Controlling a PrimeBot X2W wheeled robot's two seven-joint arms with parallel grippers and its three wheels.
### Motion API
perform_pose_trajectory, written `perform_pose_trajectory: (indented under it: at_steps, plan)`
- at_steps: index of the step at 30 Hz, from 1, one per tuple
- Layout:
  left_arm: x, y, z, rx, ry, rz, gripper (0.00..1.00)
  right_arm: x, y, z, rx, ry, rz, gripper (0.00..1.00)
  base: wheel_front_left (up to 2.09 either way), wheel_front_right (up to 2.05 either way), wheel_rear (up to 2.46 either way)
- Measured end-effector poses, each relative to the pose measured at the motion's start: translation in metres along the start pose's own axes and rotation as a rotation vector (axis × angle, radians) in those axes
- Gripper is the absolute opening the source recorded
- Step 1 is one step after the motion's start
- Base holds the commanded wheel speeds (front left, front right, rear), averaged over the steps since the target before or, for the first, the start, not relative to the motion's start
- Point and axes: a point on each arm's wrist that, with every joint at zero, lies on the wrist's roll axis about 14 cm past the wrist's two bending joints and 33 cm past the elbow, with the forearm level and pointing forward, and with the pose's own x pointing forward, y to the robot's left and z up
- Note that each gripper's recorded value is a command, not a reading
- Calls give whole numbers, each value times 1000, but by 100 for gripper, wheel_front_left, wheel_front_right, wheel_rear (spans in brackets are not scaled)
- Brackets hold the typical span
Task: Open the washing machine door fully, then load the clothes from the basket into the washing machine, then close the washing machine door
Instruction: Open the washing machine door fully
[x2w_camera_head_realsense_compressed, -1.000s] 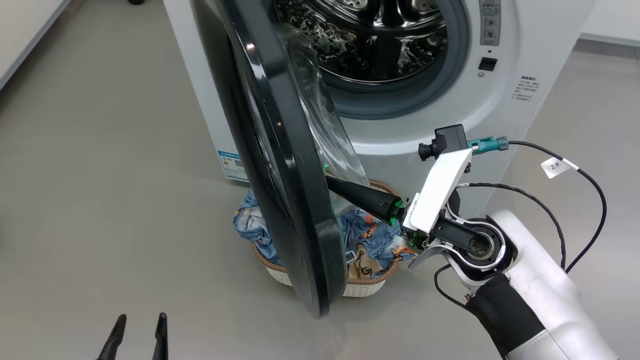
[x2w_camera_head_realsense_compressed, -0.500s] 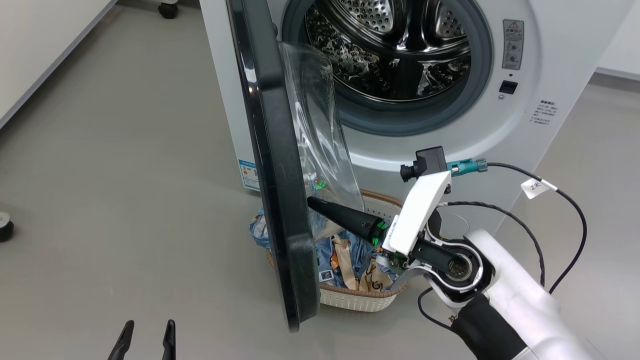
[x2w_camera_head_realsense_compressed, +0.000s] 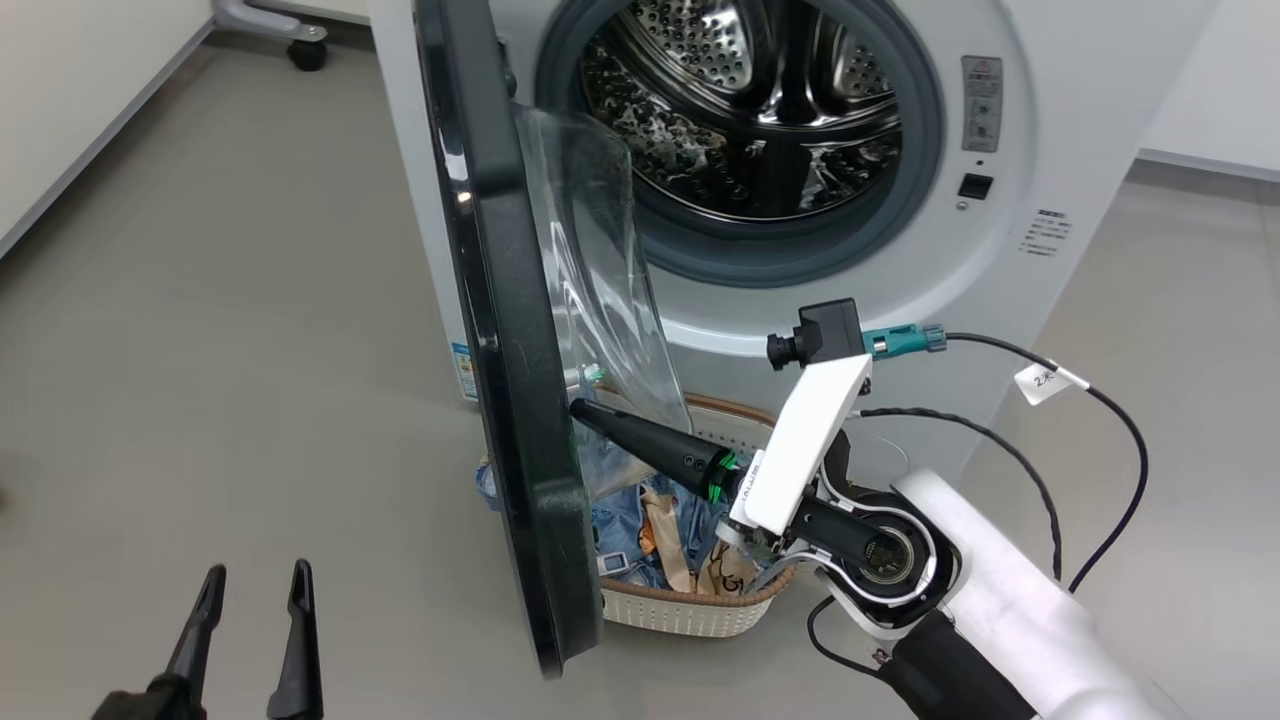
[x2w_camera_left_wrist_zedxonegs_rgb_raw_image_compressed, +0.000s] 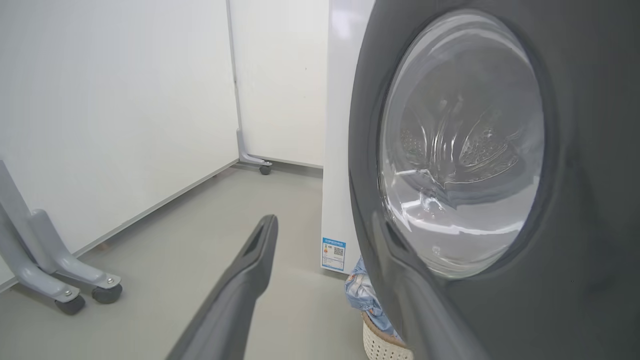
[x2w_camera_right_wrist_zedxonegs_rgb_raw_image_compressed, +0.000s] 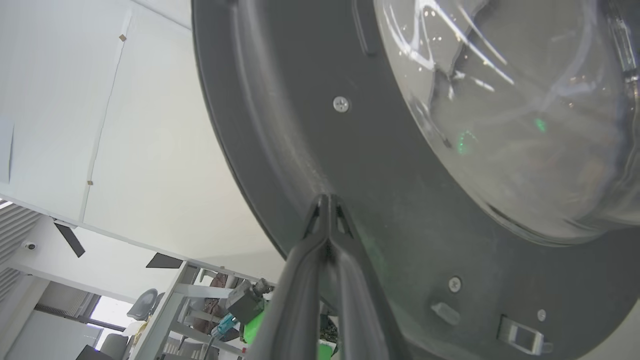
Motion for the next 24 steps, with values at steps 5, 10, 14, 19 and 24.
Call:
perform_pose_trajectory:
  at_steps: [5,10,14,19,24]
  plan:
    - [6,1,-1,4,2,4,100,-9,11,20,-121,-78,-3,49,0,0,0]
    - [13,-1,-3,8,8,-8,100,-37,2,44,-267,-156,-81,100,0,0,0]
    - [16,-2,-3,10,10,-15,100,-55,-4,58,-355,-209,-132,100,0,0,0]
    - [22,-8,-6,11,18,-35,100,-94,-20,85,-569,-295,-271,100,0,0,0]
    - [25,-13,-9,9,25,-52,100,-145,-36,115,-800,-402,-423,100,0,0,0]
